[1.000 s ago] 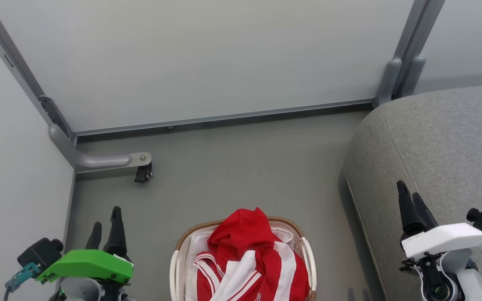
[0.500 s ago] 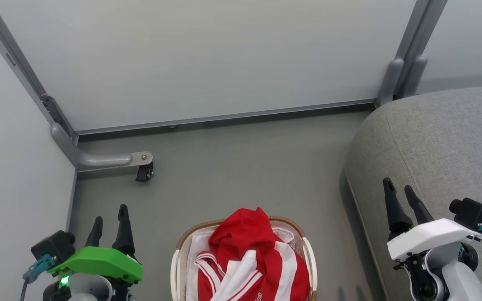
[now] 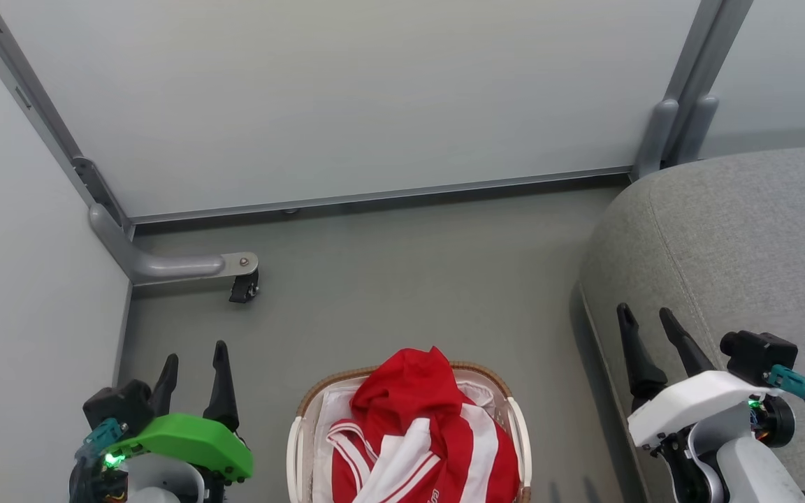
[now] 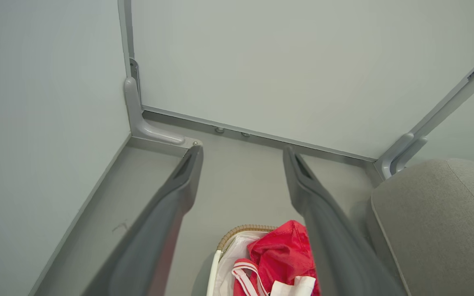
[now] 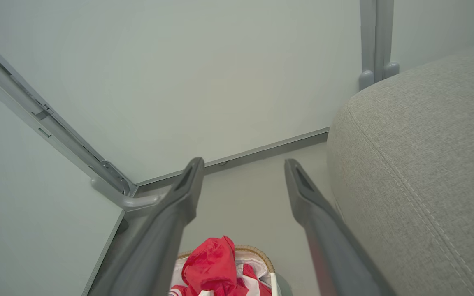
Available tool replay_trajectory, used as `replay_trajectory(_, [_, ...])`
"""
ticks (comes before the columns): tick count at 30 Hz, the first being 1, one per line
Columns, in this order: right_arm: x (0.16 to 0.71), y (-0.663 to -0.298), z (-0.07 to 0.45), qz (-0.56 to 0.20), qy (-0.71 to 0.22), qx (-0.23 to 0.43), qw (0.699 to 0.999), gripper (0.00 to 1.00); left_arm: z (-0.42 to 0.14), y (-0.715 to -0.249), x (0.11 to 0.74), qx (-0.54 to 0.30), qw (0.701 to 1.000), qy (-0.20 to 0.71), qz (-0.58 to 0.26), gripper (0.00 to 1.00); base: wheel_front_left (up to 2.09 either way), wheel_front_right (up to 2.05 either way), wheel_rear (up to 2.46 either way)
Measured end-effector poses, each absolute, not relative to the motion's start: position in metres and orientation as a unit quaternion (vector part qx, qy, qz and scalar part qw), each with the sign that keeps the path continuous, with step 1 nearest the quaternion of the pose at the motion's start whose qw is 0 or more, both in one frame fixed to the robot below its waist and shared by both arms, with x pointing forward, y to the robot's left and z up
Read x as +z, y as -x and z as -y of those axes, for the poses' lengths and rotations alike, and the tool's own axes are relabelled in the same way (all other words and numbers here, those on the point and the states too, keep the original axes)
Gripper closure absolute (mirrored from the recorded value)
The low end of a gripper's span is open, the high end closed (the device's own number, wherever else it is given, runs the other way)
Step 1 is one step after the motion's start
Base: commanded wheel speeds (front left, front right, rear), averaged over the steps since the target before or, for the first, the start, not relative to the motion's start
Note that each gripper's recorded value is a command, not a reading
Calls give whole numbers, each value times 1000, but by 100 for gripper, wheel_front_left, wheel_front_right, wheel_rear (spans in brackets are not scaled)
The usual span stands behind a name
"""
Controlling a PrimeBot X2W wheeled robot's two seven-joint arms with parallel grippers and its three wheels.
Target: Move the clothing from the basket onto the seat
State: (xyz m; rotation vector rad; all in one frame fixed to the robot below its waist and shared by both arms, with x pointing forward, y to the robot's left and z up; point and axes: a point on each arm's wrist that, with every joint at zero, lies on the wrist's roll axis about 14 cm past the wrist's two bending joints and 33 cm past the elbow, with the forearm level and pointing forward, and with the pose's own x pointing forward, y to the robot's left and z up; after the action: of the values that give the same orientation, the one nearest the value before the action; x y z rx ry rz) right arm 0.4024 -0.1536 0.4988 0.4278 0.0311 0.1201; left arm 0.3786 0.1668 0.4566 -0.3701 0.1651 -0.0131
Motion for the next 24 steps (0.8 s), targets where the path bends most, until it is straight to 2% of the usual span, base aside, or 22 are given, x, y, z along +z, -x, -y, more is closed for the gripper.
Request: replay_trajectory(24, [494,-399,147,-6,-94,76,993,0,-154,-375,454,-37,993,83,-70,0,0,0,0])
